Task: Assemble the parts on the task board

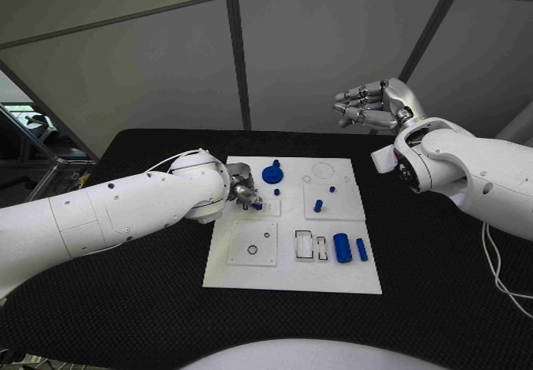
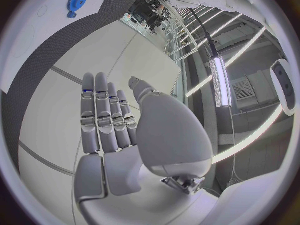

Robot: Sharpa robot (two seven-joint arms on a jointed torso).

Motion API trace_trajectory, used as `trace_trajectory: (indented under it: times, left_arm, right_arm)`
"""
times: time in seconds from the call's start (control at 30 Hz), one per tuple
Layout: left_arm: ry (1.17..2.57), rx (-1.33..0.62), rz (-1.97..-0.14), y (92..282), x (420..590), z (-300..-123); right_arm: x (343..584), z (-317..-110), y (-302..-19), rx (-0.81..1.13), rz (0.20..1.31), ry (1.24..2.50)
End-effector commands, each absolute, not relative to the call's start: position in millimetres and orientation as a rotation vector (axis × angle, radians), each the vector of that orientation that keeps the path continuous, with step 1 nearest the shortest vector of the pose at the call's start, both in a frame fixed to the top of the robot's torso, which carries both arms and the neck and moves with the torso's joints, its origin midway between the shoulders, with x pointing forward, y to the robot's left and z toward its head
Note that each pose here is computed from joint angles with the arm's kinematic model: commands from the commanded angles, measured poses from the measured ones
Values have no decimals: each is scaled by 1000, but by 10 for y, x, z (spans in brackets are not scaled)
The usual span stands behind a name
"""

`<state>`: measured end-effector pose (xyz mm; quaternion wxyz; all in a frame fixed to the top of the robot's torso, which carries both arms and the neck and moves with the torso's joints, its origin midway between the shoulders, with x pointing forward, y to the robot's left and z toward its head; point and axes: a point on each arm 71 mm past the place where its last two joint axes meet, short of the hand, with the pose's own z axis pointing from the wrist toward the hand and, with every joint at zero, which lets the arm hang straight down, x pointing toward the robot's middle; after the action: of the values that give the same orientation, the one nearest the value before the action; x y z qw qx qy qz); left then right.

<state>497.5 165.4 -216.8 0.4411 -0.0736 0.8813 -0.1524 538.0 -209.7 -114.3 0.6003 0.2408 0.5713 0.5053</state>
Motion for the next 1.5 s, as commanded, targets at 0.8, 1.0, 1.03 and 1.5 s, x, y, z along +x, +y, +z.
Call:
trace_trajectory:
  times: [0.8, 1.0, 1.03, 1.5]
  left_arm:
    - [2228, -146, -373, 1578, 4957, -2213]
    - [2223, -151, -373, 1574, 4969, -2214]
    - [2222, -153, -373, 1573, 4972, -2215]
    - [2207, -175, -369, 1593, 5017, -2219]
  right_arm:
    - [5380, -1128, -2084, 549, 1178, 1324]
    - [5379, -1127, -2081, 549, 1179, 1324]
    - [5379, -1127, -2081, 549, 1179, 1324]
    - [5382, -1128, -2076, 550, 1179, 1324]
